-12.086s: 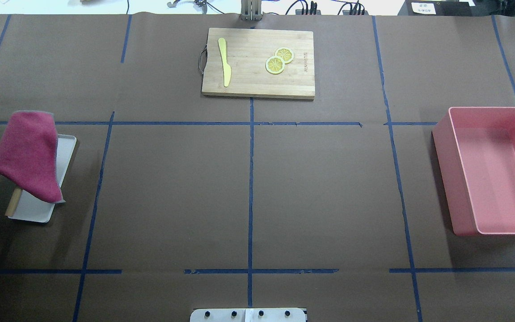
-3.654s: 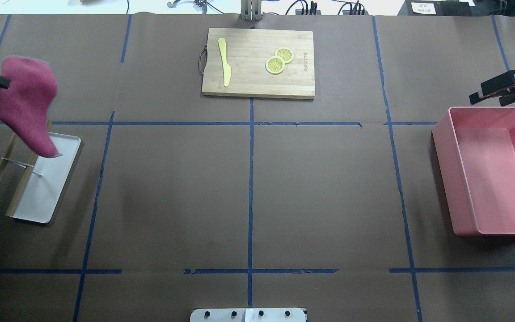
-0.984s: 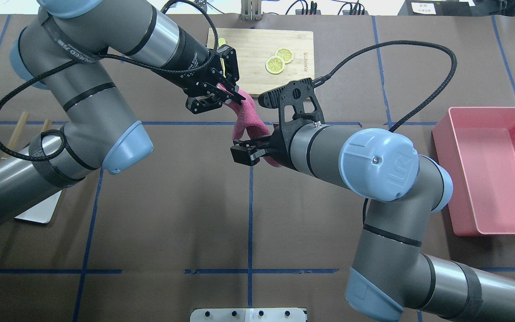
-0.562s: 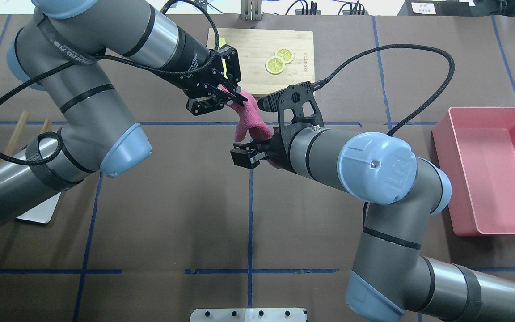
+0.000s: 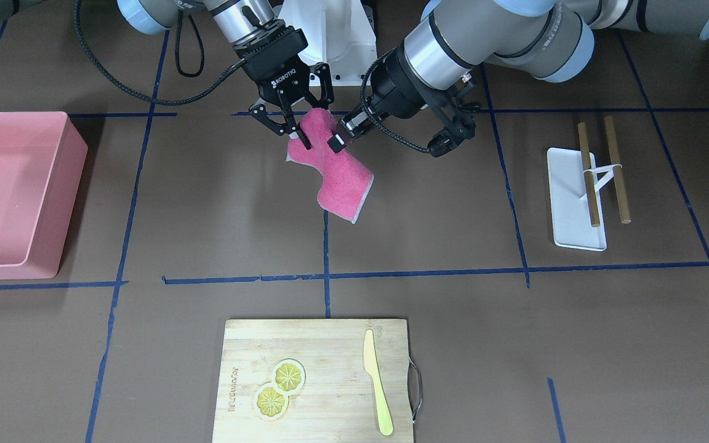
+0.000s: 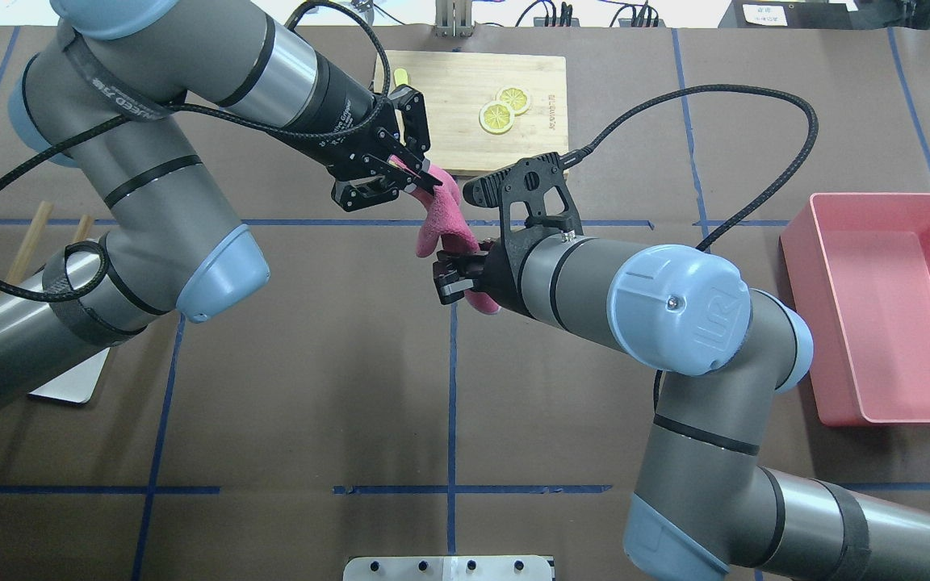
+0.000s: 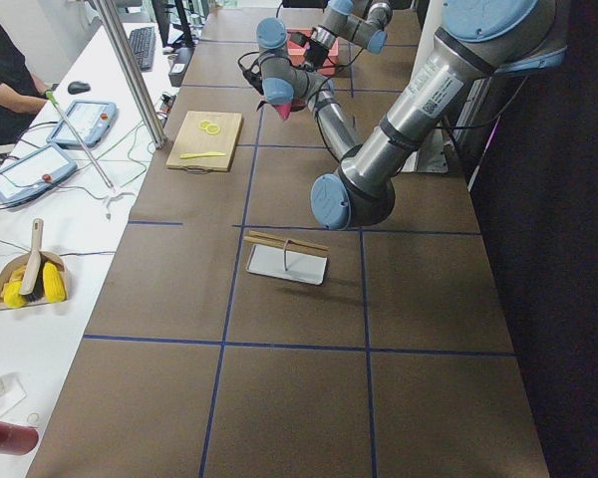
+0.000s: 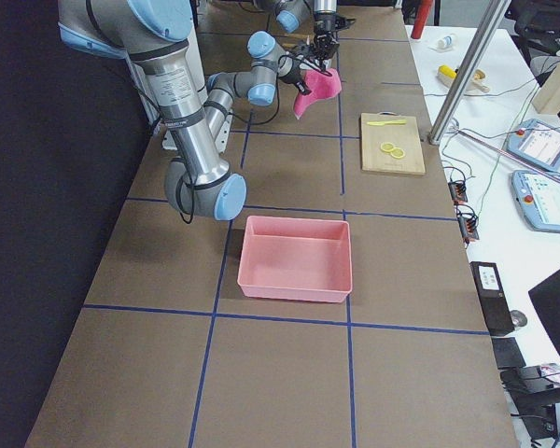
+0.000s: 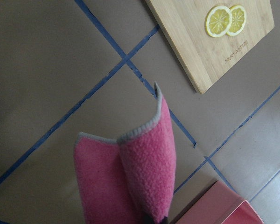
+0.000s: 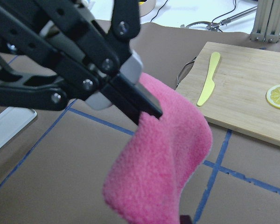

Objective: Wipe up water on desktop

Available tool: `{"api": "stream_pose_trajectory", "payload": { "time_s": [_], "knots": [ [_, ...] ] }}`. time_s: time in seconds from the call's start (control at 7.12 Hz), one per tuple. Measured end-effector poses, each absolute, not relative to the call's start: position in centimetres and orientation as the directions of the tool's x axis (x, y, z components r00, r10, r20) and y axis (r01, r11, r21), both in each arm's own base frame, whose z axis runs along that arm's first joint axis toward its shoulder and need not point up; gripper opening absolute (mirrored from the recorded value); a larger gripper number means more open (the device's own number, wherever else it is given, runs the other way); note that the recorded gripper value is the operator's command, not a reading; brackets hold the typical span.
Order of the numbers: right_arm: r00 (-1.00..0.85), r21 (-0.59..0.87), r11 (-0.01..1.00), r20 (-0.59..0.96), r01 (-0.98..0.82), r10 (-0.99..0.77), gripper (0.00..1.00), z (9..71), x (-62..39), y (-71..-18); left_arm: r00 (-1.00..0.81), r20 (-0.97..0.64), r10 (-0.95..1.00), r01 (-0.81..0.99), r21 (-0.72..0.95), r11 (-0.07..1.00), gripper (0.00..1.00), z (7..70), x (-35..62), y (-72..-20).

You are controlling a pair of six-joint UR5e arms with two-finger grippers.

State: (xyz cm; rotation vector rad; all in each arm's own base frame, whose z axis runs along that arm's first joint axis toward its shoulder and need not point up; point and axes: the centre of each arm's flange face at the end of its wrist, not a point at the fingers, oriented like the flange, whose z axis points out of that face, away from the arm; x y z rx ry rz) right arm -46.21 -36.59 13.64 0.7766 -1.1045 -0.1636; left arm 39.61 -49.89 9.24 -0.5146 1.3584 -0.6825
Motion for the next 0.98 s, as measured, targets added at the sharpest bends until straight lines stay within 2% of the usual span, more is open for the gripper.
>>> {"api": "stream_pose_trajectory", "payload": {
  "time_s": [0.14, 0.28, 0.42, 0.56, 0.98],
  "knots": [
    [0.466, 0.635, 0.731, 0.741, -0.251, -0.484, 0.01, 13.57, -46.22, -36.57, 0.073, -0.705, -0.705, 0.145, -0.692, 0.707, 0.02, 9.32, 39.63, -49.92],
    [0.465, 0.633, 0.732, 0.743, -0.253, -0.482, 0.01, 13.52, -46.22, -36.57, 0.073, -0.706, -0.704, 0.145, -0.691, 0.708, 0.08, 9.44, 39.67, -49.95],
    [0.464, 0.631, 0.733, 0.745, -0.254, -0.480, 0.01, 13.49, -46.22, -36.57, 0.073, -0.707, -0.703, 0.145, -0.690, 0.709, 0.67, 9.50, 39.68, -49.97],
    [0.461, 0.630, 0.733, 0.746, -0.256, -0.480, 0.01, 13.40, -46.17, -36.54, 0.073, -0.709, -0.701, 0.144, -0.688, 0.711, 1.00, 9.53, 39.68, -49.97],
    [0.456, 0.629, 0.733, 0.749, -0.260, -0.481, 0.00, 13.20, -45.95, -36.48, 0.084, -0.760, -0.645, 0.138, -0.632, 0.763, 1.00, 9.70, 39.53, -49.83]
  ]
}}
